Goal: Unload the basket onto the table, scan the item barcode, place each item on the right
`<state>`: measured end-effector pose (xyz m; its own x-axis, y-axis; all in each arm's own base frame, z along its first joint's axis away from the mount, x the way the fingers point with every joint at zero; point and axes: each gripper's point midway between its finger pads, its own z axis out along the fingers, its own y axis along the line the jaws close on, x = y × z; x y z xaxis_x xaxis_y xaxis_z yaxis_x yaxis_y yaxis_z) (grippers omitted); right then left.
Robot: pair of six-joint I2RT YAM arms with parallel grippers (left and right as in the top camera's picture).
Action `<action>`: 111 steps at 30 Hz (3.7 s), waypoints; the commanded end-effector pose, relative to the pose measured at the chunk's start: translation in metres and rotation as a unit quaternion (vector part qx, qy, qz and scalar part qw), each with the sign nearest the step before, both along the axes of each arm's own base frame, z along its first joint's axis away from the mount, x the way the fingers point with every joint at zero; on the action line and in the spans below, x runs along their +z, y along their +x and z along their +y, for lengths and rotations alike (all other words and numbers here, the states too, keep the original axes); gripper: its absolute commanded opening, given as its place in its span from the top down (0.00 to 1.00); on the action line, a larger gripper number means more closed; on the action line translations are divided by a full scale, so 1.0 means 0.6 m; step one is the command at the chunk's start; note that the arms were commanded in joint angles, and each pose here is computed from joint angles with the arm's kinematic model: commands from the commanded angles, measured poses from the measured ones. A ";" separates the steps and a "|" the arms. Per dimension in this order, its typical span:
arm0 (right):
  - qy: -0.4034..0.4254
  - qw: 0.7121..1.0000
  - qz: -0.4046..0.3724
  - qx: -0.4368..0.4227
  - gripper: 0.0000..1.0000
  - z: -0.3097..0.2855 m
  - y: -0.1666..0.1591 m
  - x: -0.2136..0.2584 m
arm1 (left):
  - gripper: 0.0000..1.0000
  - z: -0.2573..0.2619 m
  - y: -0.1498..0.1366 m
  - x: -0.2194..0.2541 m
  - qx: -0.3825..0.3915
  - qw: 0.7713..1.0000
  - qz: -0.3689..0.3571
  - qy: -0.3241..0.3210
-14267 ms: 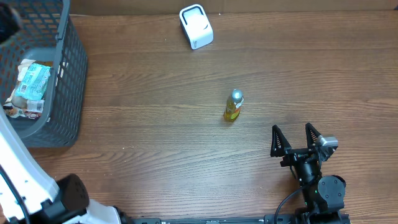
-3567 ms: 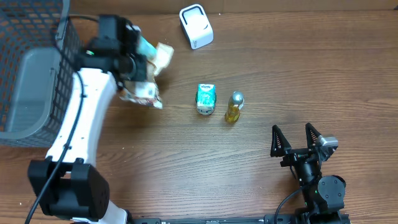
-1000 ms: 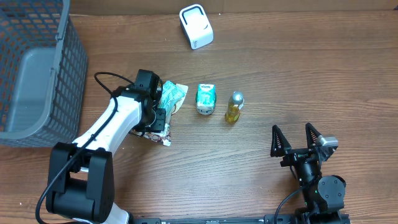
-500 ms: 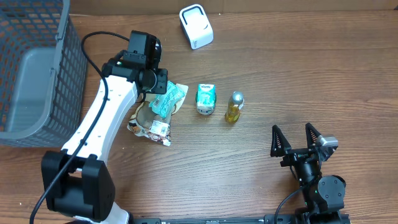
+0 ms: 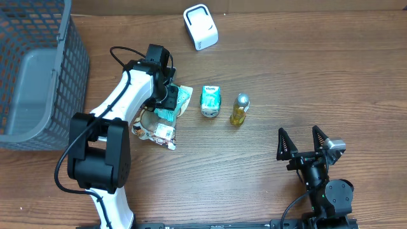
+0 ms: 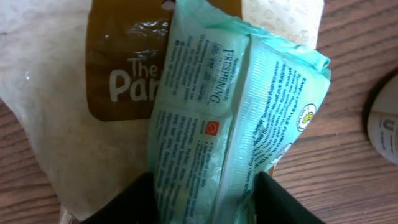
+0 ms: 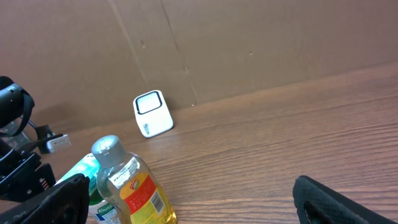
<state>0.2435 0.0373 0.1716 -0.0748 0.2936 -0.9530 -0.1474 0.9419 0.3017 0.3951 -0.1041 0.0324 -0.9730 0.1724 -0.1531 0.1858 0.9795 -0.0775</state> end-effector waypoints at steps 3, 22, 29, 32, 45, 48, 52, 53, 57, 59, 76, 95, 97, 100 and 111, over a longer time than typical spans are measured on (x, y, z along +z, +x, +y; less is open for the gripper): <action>0.002 1.000 0.000 -0.005 0.00 -0.003 0.001 -0.004 | 0.89 -0.010 0.003 0.011 -0.014 1.000 -0.004 -0.014; 0.002 1.000 0.000 -0.005 0.00 -0.003 0.001 -0.004 | 0.92 -0.060 -0.040 0.051 0.115 0.990 0.043 -0.065; 0.002 1.000 0.000 -0.005 0.00 -0.003 0.001 -0.004 | 0.58 -0.060 -0.047 0.041 0.101 0.994 0.027 -0.021; 0.002 1.000 0.000 -0.005 0.00 -0.003 0.001 -0.004 | 0.55 -0.058 -0.044 0.066 0.099 0.995 0.027 -0.017; 0.002 1.000 0.000 -0.005 0.00 -0.003 0.001 -0.004 | 0.83 -0.117 -0.068 0.066 0.016 0.998 0.037 -0.050; 0.002 1.000 0.000 -0.005 0.00 -0.003 0.001 -0.004 | 0.83 -0.111 -0.080 0.040 0.018 0.998 0.040 -0.033; 0.002 1.000 0.000 -0.005 0.00 -0.003 0.001 -0.004 | 0.83 -0.094 -0.094 0.000 0.031 0.999 0.043 -0.013; 0.002 1.000 0.000 -0.005 0.00 -0.003 0.001 -0.004 | 0.81 -0.089 -0.099 -0.012 0.032 0.998 0.044 -0.007; 0.002 1.000 0.000 -0.005 0.00 -0.003 0.001 -0.004 | 0.70 -0.078 -0.114 -0.036 0.033 0.998 0.051 0.002; 0.002 1.000 0.000 -0.005 0.00 -0.003 0.001 -0.004 | 0.66 -0.081 -0.105 -0.025 0.032 0.999 0.042 -0.003; 0.002 1.000 0.000 -0.005 0.00 -0.003 0.001 -0.004 | 0.60 -0.018 -0.012 0.154 0.087 0.994 -0.063 0.014; 0.002 1.000 0.000 -0.005 0.00 -0.003 0.001 -0.004 | 0.00 0.140 0.021 0.154 0.206 0.976 -0.071 0.031; 0.002 1.000 0.000 -0.005 0.00 -0.003 0.001 -0.004 | 0.00 0.140 0.021 0.154 0.205 0.976 -0.071 0.031; 0.002 1.000 0.000 -0.005 0.00 -0.003 0.001 -0.004 | 0.00 0.140 0.021 0.154 0.205 0.976 -0.071 0.031; 0.002 1.000 0.000 -0.005 0.00 -0.003 0.001 -0.004 | 0.00 0.140 0.021 0.154 0.205 0.976 -0.071 0.031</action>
